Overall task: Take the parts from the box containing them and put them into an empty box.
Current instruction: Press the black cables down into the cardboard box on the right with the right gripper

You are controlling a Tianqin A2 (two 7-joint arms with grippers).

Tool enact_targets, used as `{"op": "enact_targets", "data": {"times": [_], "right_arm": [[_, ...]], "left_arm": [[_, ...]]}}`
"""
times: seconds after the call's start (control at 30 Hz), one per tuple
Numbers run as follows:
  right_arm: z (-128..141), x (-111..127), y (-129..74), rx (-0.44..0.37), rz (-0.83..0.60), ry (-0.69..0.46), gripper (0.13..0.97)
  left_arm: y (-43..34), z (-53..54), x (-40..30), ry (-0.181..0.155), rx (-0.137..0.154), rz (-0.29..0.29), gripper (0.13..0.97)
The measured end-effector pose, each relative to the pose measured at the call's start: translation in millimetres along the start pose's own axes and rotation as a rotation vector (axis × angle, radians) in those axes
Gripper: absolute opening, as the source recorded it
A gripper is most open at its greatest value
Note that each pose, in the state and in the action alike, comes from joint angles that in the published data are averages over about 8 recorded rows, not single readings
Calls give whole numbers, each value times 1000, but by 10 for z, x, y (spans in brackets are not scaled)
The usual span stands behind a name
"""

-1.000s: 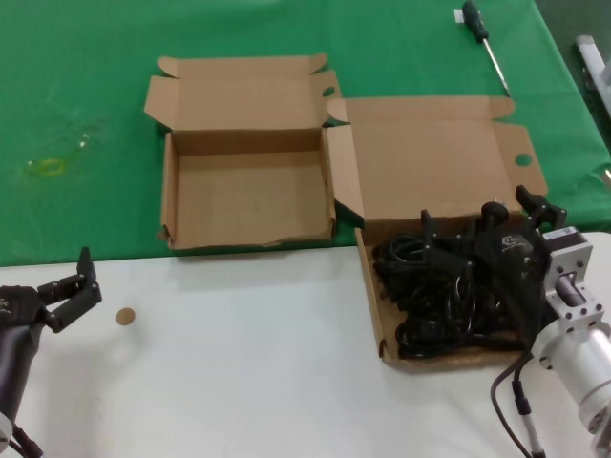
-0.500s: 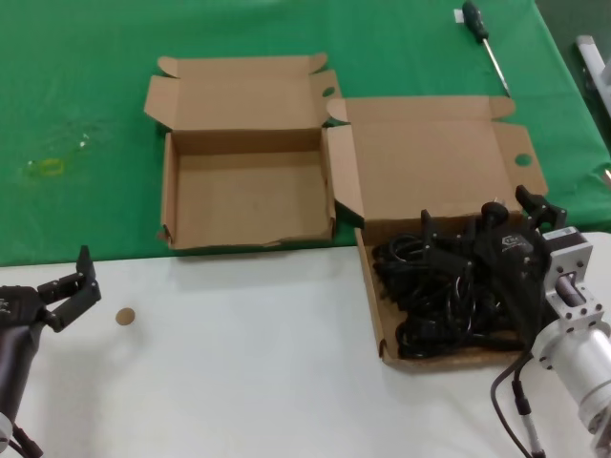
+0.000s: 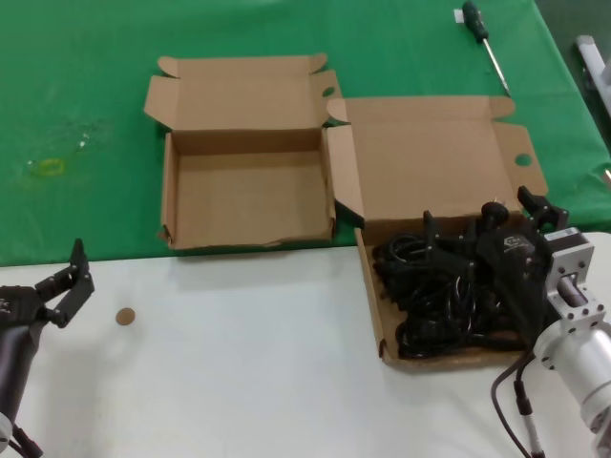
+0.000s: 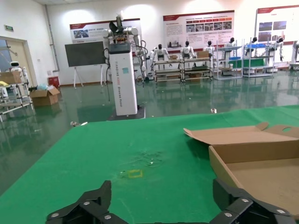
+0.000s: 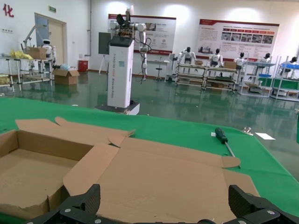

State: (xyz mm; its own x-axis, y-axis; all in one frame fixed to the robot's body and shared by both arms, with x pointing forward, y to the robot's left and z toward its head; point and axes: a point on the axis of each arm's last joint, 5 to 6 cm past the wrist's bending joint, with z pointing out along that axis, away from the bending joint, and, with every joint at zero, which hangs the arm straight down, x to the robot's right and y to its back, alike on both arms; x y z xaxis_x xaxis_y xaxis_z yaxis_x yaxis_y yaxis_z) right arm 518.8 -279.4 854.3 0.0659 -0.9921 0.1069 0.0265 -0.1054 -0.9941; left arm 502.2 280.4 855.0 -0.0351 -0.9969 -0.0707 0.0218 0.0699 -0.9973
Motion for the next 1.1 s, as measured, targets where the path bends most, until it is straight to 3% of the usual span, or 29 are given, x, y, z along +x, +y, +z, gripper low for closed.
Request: {"op": "enact_targets", "data": {"times": [0.1,0.23,0.57,0.8,0.93,1.1], "right_arm": [[6,33,-3,3,-12,-8,966],[38,134,-49,16,-48,-31,966],[230,599,-341,83,-266,-150,966],[338,876,-553,128,-519,-335,966],[392,1001,-685,159,-687,-463,966],[450,1125,-840,195,-897,-617,966]], "left_arm": [[0,0,0,0,0,0,745],[0,0,0,0,0,0,745],[0,0,0,0,0,0,507],[0,0,0,0,0,0,334],[0,0,0,0,0,0,334],[0,0,0,0,0,0,255]]}}
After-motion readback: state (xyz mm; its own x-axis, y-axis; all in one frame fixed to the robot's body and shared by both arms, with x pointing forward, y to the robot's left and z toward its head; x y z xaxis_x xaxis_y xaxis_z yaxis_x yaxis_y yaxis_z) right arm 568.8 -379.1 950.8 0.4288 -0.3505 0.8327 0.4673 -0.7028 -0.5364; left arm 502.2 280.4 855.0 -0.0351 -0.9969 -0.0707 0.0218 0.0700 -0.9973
